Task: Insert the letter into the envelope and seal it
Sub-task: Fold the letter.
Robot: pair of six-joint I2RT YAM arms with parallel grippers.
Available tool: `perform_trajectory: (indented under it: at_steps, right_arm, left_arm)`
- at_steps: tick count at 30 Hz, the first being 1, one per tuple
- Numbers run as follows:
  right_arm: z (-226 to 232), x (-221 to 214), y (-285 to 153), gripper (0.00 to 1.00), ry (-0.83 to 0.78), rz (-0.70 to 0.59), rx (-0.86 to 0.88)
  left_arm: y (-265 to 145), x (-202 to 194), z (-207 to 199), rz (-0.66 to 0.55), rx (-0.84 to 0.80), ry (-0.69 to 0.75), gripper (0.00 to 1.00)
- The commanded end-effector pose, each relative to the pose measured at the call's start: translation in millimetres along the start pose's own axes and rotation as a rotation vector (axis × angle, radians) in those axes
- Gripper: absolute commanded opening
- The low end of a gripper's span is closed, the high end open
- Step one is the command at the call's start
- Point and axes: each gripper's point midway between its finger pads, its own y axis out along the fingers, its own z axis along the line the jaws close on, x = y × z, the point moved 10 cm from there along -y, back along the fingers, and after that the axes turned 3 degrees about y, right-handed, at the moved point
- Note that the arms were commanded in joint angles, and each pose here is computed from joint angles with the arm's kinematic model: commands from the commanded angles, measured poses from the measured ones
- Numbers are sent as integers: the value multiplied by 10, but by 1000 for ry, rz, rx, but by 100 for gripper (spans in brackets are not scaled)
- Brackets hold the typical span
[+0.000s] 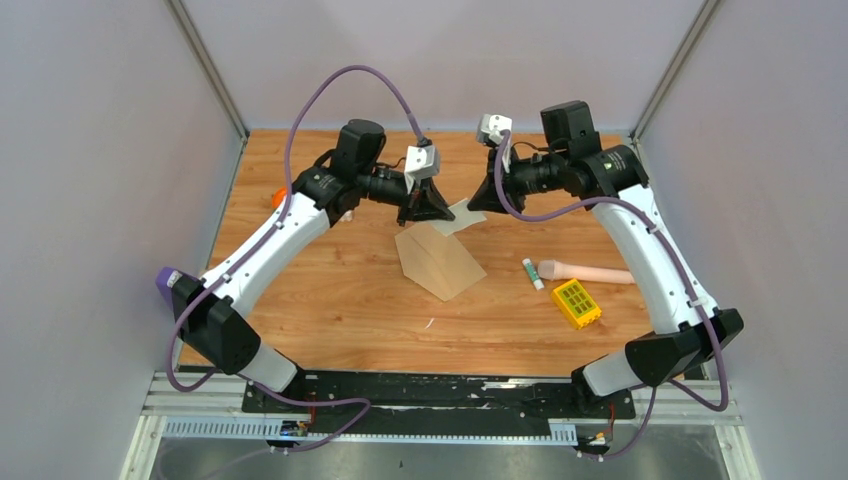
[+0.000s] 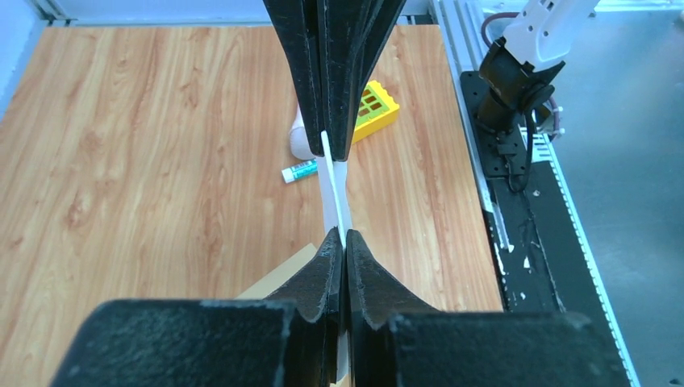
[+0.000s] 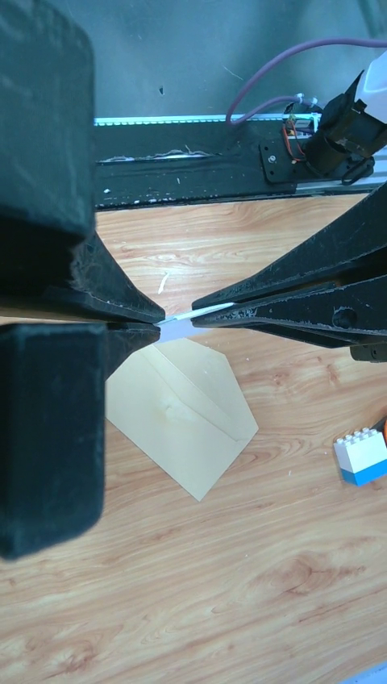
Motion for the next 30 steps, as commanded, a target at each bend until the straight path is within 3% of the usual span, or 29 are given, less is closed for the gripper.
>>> perform_trajectory:
  at_steps: [1,13,19,20,22,25,26,30]
  right_arm:
    - [51,170,-227,0,-98,-59,-71]
    - [66,211,-529,0,-135,-102,-150]
    - [126,129,-465,1,-116,-110,-63]
    - [137,110,-444,15,-115,-109,-46]
    - [153,69,-409,56,-115,-106,-23]
    - [171,7,-342,93,-115,-95,6]
    - [167,-10,-301,99,-112,-85,10]
    - [93,-69,-183,100,-77,-63,14]
  left_arm:
    - [-89,76,-91,17,7,29,5]
    - [-95,2,-76,51,20,39,1]
    - [-87,0,-68,48,13,34,0]
    - [-85,2,-72,46,9,32,0]
    - [-85,5,-69,44,11,32,0]
    - [-88,9,-71,44,13,30,0]
    - [-87,11,-71,43,13,31,0]
    - [-81,20,-72,38,9,27,0]
